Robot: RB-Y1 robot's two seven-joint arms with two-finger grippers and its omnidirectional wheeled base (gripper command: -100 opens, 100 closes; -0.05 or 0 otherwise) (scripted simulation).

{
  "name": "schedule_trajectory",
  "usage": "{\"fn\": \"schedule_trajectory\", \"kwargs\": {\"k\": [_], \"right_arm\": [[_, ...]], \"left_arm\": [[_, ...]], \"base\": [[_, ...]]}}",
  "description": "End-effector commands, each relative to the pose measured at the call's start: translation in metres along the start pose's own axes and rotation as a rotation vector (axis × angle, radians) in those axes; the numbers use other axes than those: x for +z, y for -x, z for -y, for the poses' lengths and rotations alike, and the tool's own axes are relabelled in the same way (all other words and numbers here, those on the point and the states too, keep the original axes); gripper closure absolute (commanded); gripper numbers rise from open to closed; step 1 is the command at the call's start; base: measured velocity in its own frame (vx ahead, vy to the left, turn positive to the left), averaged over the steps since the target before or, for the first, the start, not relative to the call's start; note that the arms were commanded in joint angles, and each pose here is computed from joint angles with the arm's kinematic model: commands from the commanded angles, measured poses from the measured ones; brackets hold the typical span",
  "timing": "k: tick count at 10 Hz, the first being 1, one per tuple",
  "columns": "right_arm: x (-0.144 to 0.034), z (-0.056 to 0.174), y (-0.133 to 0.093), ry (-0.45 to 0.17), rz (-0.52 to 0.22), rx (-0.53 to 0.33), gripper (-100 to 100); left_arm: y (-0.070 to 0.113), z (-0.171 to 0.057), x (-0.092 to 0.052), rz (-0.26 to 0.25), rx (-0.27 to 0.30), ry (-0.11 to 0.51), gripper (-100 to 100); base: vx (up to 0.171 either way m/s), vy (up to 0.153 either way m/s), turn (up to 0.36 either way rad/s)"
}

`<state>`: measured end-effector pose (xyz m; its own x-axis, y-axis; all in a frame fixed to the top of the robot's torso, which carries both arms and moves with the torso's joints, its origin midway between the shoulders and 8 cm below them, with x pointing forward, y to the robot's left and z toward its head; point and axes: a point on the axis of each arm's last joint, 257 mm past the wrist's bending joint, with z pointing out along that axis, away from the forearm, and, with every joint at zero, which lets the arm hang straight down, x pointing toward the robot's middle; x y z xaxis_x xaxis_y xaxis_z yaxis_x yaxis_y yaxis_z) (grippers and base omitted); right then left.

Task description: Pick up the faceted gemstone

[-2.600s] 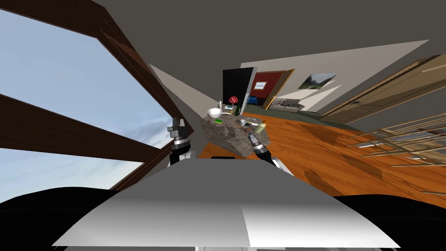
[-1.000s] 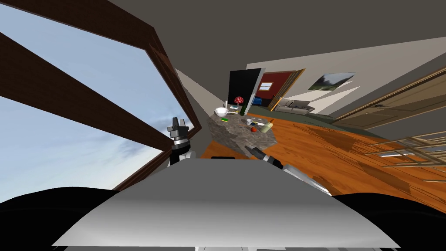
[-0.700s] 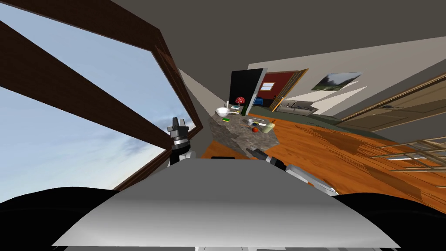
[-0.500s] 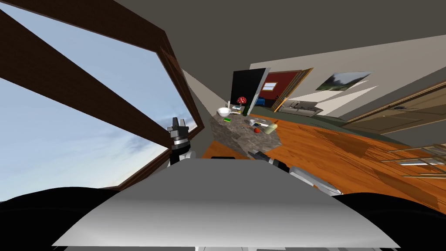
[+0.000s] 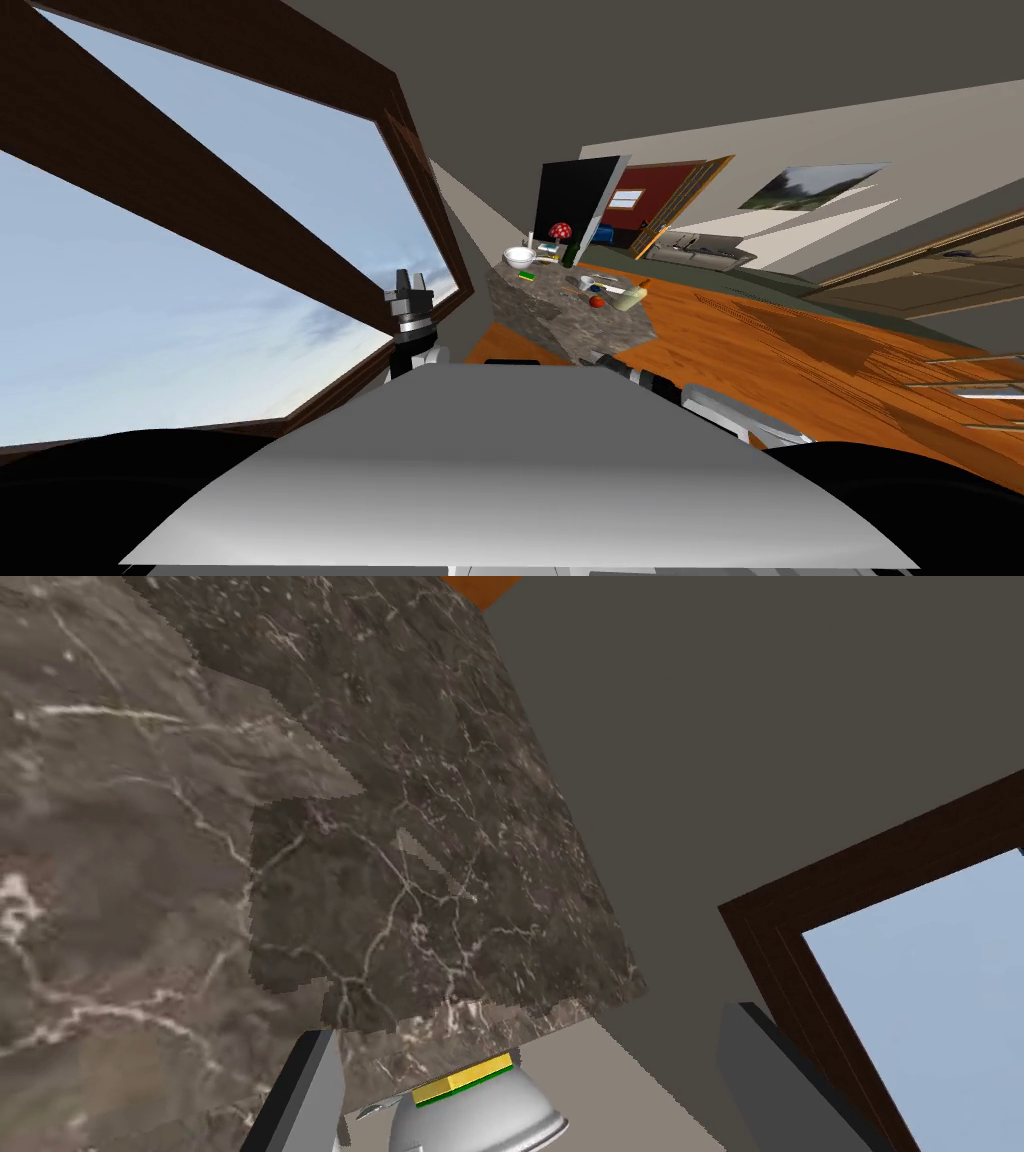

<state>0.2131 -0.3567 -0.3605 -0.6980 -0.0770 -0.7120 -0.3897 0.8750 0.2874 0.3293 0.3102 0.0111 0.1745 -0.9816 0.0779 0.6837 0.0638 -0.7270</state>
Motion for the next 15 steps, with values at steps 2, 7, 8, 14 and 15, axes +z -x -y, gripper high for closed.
{"fn": "schedule_trajectory", "kwargs": {"k": [2,7,8,14,15], "right_arm": [[-0.020,0.024,-0.026,-0.034,-0.106,-0.065,-100],[-0.065,0.070,-0.062,-0.092,-0.295,-0.184,-100],[-0.066,0.072,-0.061,-0.093,-0.302,-0.193,-100],[-0.136,0.135,-0.085,-0.170,-0.534,-0.338,-100],[-0.138,0.138,-0.083,-0.171,-0.543,-0.349,-100]], "left_arm": [[0.000,0.000,0.000,0.000,0.000,0.000,0],[0.000,0.000,0.000,0.000,0.000,0.000,0],[0.000,0.000,0.000,0.000,0.000,0.000,0],[0.000,0.000,0.000,0.000,0.000,0.000,0],[0.000,0.000,0.000,0.000,0.000,0.000,0]], "base": [[0.023,0.039,0.117],[0.033,0.028,0.102],[0.019,0.007,0.015],[0.047,0.009,0.128],[0.066,0.003,0.114]]}}
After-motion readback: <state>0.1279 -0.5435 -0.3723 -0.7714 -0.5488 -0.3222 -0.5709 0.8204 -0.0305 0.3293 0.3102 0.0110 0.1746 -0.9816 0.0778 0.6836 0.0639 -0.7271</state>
